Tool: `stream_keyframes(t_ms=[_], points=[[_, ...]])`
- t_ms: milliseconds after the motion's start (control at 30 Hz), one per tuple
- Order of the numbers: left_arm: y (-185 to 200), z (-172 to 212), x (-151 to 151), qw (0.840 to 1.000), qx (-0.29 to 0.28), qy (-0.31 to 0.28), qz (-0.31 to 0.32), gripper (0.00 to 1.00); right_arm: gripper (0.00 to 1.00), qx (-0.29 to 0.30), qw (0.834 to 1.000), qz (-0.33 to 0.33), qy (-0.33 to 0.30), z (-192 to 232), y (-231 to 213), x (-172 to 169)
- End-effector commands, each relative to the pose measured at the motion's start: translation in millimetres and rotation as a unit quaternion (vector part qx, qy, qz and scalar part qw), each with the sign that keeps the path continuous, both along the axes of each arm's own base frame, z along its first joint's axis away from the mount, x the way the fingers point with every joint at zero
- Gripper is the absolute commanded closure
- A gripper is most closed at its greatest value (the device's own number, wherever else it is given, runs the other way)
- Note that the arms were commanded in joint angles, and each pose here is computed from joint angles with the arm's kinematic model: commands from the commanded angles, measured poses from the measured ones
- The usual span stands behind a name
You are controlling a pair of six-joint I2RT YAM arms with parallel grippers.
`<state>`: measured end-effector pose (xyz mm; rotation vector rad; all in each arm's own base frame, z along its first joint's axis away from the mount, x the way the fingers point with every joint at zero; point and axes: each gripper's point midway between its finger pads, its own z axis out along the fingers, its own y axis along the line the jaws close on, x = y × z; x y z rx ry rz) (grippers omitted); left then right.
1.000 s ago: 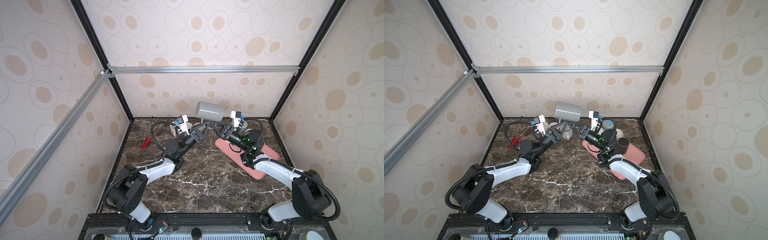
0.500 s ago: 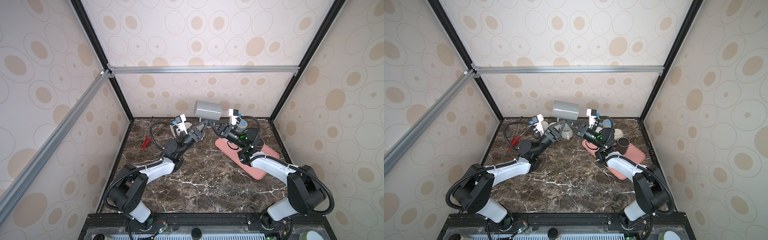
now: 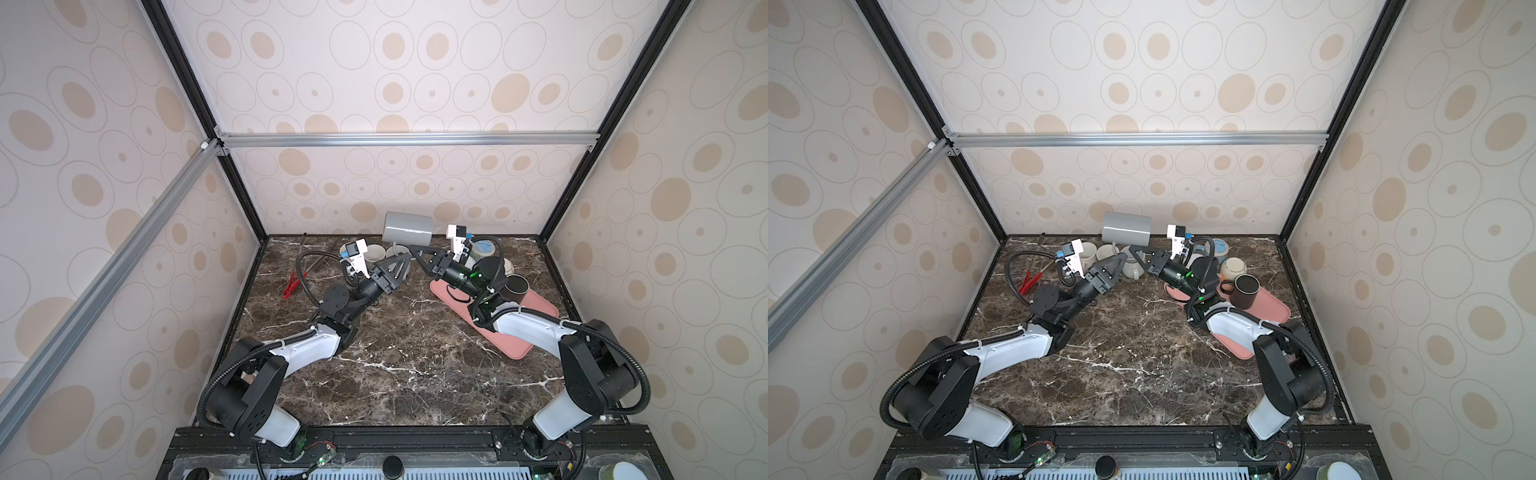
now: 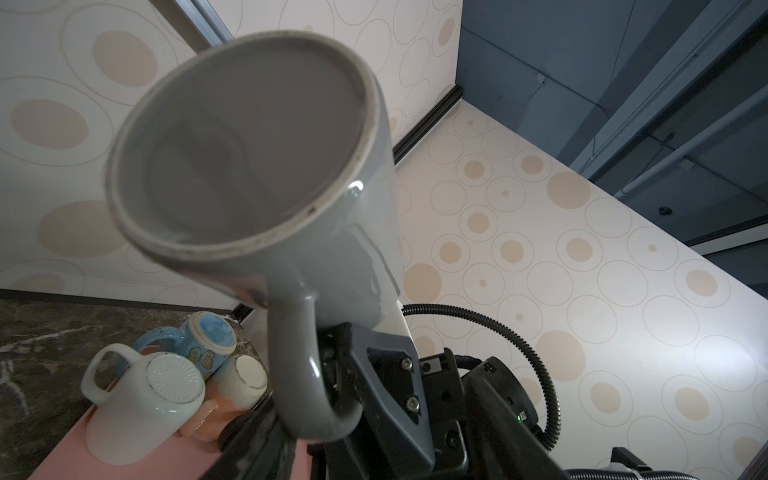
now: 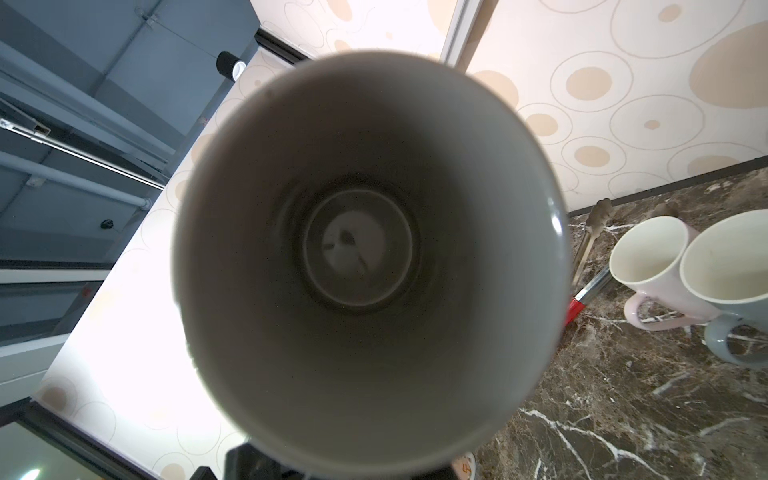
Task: Turn the mug right side up
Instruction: 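Lower the grey mug onto the table beside the tray with the left gripper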
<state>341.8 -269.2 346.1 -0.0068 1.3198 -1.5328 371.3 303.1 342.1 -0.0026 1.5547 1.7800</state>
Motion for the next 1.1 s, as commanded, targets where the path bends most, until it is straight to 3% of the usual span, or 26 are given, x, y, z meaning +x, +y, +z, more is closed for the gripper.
stream_keyframes(t_ms=[0,133,233,333,500,733,1067], points=[[14.6,10.2,-5.1,1.000,-0.007,-0.019,0.011,0.35,1.00,0.021,0.998,-0.039,-0.053,27.8,-10.8,3.9],[21.0,-8.0,-5.7,1.000,0.008,0.003,0.014,0.35,1.00,-0.043,0.996,-0.074,-0.013,-0.3,-13.3,16.1],[26.2,-27.4,-8.9,0.999,0.026,0.026,0.016,0.34,1.00,-0.123,0.986,-0.107,0.019,-23.6,-20.2,22.7],[36.2,-51.6,-12.9,0.997,0.051,0.054,0.030,0.34,1.00,-0.218,0.965,-0.135,0.046,-46.3,-30.8,24.5],[57.1,-83.2,-19.4,0.987,0.111,0.088,0.074,0.33,1.00,-0.341,0.926,-0.160,0.031,-70.9,-40.0,19.7],[84.6,-107.4,-27.8,0.966,0.188,0.114,0.134,0.32,1.00,-0.452,0.879,-0.150,0.025,-114.2,-28.3,14.6],[119.5,-126.1,-36.5,0.934,0.259,0.138,0.204,0.30,1.00,-0.632,0.755,-0.172,0.014,-172.5,-24.7,3.5]])
